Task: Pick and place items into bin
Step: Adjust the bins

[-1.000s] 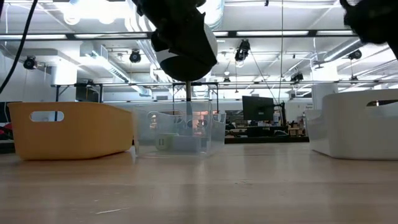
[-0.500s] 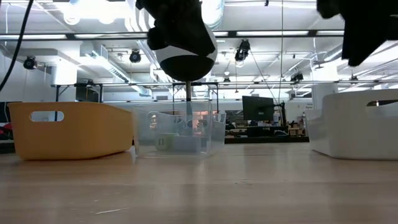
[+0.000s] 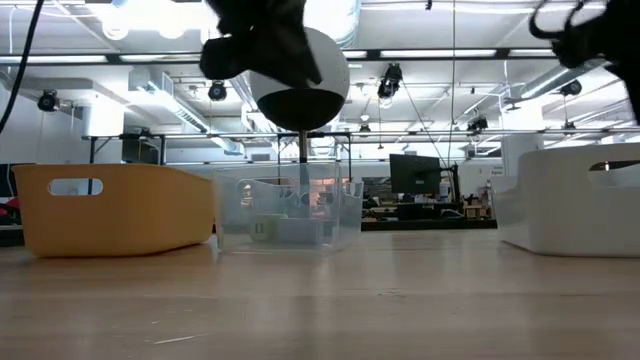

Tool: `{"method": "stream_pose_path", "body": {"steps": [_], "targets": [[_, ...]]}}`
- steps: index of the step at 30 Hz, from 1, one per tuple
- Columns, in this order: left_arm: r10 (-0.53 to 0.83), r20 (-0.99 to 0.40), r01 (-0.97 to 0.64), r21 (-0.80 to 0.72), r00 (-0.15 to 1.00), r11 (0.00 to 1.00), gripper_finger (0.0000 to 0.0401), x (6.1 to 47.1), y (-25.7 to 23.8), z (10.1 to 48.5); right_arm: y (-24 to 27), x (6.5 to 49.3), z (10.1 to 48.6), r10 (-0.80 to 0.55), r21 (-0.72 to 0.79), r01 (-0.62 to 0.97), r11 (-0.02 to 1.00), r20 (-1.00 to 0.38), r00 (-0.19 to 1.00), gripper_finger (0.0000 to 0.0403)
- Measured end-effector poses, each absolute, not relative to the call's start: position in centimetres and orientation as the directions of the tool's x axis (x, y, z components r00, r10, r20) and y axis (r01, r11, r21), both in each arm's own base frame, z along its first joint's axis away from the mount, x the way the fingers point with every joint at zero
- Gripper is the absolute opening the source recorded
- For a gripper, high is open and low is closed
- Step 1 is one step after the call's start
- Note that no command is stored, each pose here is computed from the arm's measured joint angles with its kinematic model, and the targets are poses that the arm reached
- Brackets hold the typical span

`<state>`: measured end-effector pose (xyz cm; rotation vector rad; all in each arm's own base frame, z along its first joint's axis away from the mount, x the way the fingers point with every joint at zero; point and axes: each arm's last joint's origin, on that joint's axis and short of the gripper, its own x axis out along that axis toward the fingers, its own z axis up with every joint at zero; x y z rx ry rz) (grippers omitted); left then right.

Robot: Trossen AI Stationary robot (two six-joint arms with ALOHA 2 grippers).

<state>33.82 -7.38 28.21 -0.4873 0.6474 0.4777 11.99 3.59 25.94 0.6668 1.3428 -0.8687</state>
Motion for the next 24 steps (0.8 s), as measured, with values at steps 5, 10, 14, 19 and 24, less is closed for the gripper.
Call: {"method": "stream_pose_path", "body": {"steps": [5,10,14,19,24], "targets": [[0.313,-0.731,-0.619,-0.187,0.607,0.763,0.0070,32.9,-6.8,27.4,3.3,10.6,22.9,-0.086,-0.076,0.856,0.512,-0.996,-0.037,0.0009],[0.316,-0.764,-0.608,-0.123,0.562,0.784,0.0070,32.7,-6.5,26.9,3.5,12.1,23.0,-0.130,-0.053,0.839,0.542,-0.991,0.021,0.0008],[0.319,-0.764,-0.613,-0.125,0.561,0.780,0.0070,32.8,-6.2,26.9,3.4,13.4,22.2,-0.101,-0.074,0.818,0.571,-0.995,-0.019,0.0009],[0.318,-0.762,-0.613,-0.129,0.564,0.779,0.0070,32.8,-6.2,26.9,3.9,14.7,20.4,-0.085,-0.170,0.717,0.676,-0.985,-0.153,0.0009],[0.317,-0.762,-0.613,-0.129,0.564,0.780,0.0070,32.8,-6.2,26.9,4.1,16.0,19.0,-0.104,-0.231,0.629,0.742,-0.967,-0.232,0.0009]]}}
